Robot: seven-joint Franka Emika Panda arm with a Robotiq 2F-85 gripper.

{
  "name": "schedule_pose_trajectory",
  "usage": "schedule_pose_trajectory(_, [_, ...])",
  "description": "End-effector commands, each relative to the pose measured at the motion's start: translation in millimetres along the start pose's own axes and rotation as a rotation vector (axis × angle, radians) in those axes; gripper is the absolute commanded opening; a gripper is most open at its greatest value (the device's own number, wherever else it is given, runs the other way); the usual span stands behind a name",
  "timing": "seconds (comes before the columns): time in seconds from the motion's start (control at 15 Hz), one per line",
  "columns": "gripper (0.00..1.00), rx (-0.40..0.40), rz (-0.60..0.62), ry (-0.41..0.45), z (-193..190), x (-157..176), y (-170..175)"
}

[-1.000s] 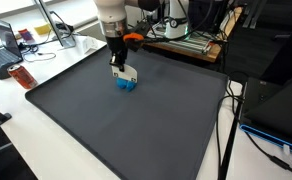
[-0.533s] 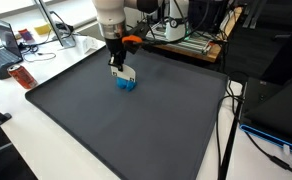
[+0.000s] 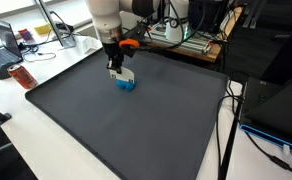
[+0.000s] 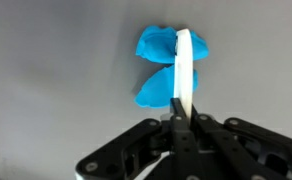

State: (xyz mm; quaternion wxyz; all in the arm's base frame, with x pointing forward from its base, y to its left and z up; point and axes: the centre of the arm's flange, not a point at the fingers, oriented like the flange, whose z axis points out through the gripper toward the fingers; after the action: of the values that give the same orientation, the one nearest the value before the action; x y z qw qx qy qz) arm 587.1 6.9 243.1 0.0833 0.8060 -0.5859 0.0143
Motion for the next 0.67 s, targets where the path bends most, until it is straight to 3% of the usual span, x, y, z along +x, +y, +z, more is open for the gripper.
schedule_pose_trajectory(0.0, [0.01, -0.041, -0.016, -0.060, 12, 13, -10])
schedule_pose_trajectory(0.6, [0.01, -0.052, -0.049, -0.148, 31, 24, -11])
